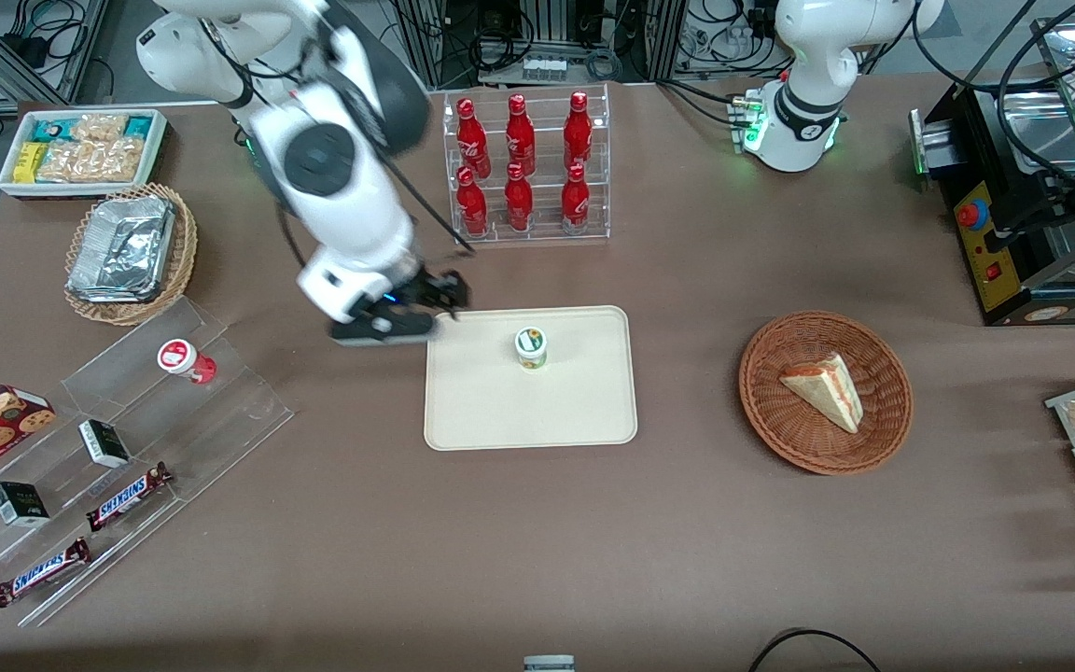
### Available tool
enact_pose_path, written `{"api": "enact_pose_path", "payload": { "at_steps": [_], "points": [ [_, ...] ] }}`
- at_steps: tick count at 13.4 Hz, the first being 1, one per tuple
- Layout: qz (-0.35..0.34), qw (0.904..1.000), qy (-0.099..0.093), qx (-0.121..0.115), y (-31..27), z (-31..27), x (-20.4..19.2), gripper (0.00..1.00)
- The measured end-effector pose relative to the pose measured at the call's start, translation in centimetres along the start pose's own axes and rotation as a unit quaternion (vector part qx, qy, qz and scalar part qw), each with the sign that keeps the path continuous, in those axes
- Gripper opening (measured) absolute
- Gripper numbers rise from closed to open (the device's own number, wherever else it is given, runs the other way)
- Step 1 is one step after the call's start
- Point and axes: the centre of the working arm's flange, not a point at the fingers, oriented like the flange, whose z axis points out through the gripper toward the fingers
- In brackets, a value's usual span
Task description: Place green gum on tray
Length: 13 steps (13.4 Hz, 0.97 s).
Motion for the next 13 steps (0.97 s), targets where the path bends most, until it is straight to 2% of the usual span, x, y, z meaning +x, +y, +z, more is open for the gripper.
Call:
{"api": "enact_pose_path", "payload": {
  "at_steps": [3, 6, 10, 13],
  "points": [
    [0.006, 0.9994, -0.032, -0.011, 6.4, -4.7, -1.4, 1.00],
    [0.013, 0.9989, -0.045, -0.007, 14.1, -8.3, -1.4, 1.00],
    [0.023, 0.9986, -0.048, 0.007, 25.0, -10.3, -0.2, 1.00],
    [0.030, 0.9983, -0.047, 0.014, 30.9, -10.3, 0.5, 1.00]
  ]
}}
